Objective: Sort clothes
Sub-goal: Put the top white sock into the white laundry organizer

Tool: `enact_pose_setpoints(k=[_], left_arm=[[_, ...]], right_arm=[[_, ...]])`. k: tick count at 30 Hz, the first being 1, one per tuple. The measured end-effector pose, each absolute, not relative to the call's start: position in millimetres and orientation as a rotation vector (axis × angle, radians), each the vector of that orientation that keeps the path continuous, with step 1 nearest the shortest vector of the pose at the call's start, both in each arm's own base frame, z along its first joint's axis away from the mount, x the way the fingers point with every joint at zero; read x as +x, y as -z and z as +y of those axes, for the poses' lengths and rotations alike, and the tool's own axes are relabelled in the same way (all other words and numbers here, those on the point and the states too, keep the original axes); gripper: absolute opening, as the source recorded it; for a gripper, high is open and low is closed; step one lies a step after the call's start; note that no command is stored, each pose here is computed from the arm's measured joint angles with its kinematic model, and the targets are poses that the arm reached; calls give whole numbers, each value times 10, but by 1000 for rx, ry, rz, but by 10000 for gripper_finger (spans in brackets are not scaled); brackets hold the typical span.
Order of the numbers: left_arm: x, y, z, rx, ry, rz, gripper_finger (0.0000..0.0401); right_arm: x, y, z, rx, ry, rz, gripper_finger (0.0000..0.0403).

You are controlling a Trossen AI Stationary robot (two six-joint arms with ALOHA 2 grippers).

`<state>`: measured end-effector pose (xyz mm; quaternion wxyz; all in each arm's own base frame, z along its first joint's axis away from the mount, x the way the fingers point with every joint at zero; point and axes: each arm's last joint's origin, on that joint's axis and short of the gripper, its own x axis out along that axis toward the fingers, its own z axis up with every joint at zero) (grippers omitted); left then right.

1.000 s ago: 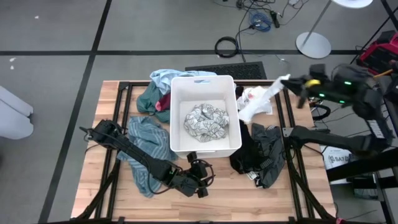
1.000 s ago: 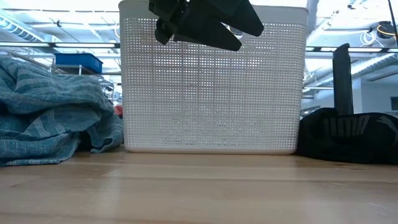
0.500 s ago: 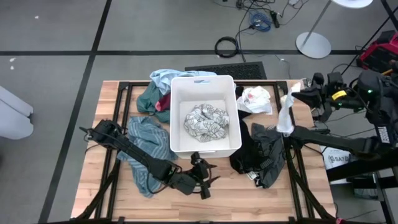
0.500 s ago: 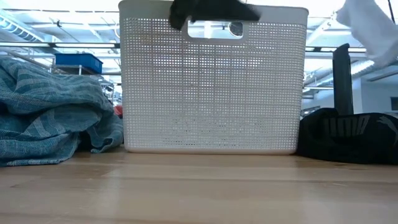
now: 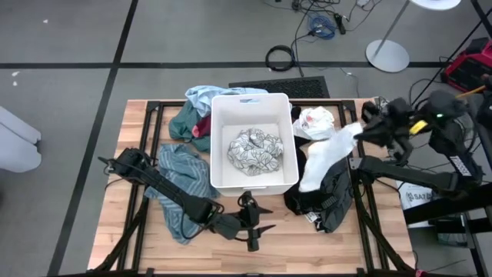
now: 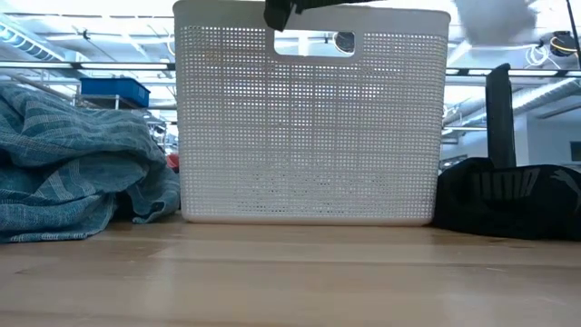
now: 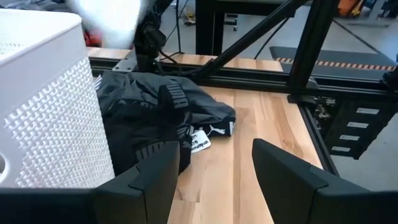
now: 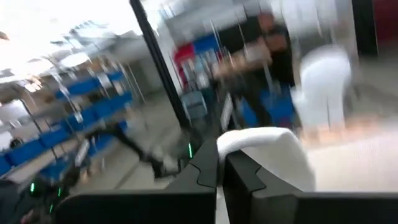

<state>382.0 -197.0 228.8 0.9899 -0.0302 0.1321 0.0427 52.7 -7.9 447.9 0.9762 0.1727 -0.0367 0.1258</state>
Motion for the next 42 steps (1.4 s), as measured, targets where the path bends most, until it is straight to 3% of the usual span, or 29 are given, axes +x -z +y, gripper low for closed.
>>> enact_pose_setpoints(k=[6,21,31,42], left_arm=[[3821,-2287,-1967,-44,-85,266,212],[3808,-2254,-1966,-10,-84,300,212],[3789,-2232,-1985,4,-80,322,212],[3788,-2233,-1987,3,-80,321,212]], right_arm=[[776,-4800,-226,327,-327,-278,0],[2020,-5241,-836,379,-346,-184,0],[2801,-4670,-1073,538,-287,123,0],[3181,-4154,-1268,561,-155,320,0]])
